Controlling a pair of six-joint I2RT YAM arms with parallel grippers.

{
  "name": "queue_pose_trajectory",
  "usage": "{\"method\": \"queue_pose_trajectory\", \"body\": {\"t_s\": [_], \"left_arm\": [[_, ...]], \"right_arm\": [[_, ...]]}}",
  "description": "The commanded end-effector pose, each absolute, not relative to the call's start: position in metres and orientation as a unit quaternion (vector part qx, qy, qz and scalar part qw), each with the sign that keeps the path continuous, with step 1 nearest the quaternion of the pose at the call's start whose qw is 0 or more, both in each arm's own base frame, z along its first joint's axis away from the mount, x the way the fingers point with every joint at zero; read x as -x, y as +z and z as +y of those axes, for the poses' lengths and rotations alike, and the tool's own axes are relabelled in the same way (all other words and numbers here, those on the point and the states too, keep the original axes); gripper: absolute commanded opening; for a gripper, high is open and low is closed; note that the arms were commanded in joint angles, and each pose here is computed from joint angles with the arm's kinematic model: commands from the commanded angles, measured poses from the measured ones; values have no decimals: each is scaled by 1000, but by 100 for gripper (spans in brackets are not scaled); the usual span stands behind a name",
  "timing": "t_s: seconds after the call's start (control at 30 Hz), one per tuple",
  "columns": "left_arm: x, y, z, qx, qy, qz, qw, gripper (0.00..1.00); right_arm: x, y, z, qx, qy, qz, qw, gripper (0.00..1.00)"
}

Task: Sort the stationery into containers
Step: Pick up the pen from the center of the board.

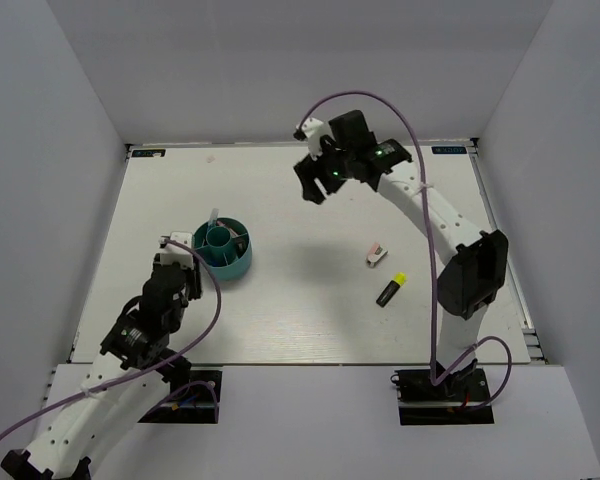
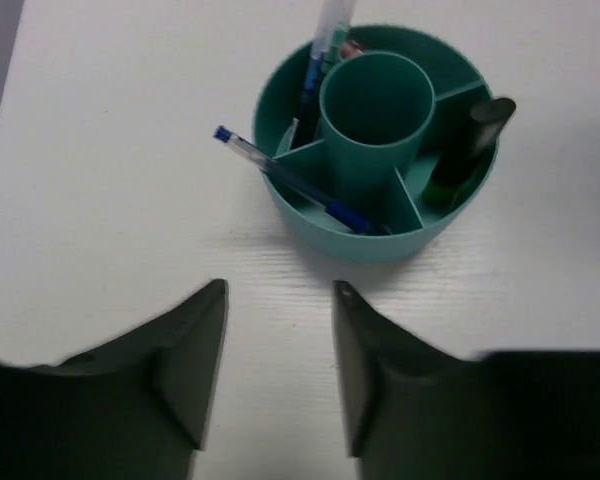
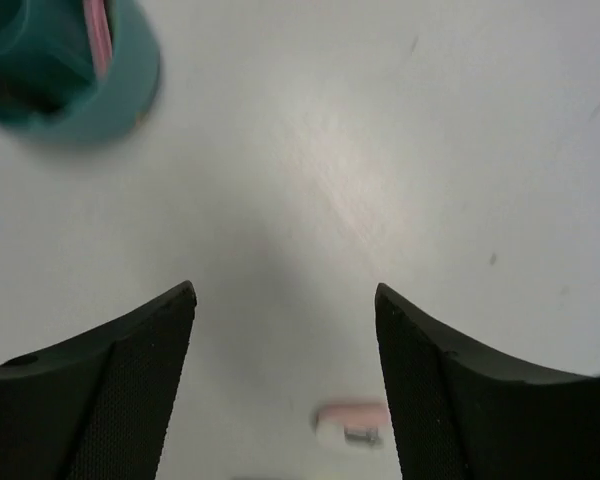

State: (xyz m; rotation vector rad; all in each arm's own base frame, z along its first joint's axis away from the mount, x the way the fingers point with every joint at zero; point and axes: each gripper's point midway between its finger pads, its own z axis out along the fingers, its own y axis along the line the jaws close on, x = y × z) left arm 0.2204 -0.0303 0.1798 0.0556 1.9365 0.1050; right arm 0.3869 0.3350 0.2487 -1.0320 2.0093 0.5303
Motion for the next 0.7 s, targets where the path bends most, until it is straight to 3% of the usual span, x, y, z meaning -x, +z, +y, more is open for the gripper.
{"method": "queue_pose_trajectory", "body": {"t_s": [0.0,0.07,0.1,0.2,0.3,0.33,0.37,0.4,0.67], "left_arm": [[-221,171,-50,-54,12,842,537,63],[-220,160,-61,-79,-4,858,507,96],[-220,162,-66,-86,-14,860,503,100],[-218,154,-76,-106,-28,873,474,100],[-217,148,-78,-113,-28,880,461,100],[-217,147,-77,-111,-26,881,459,100],[-218,148,-77,-111,-26,881,459,100],[-218,147,-78,-110,-27,882,458,100],[-217,146,-77,-113,-23,883,456,100]], "right_arm": [[-295,197,258,547,219,791,166,77],[-246,202,233,592,265,754,102,77],[-240,200,214,669,264,687,104,76],[-197,152,159,788,243,560,80,61],[-190,114,122,879,155,433,124,61],[-190,110,116,886,158,421,114,63],[-181,112,116,885,189,414,101,76],[-175,113,120,879,218,411,106,81],[-203,97,139,896,201,361,164,81]]}}
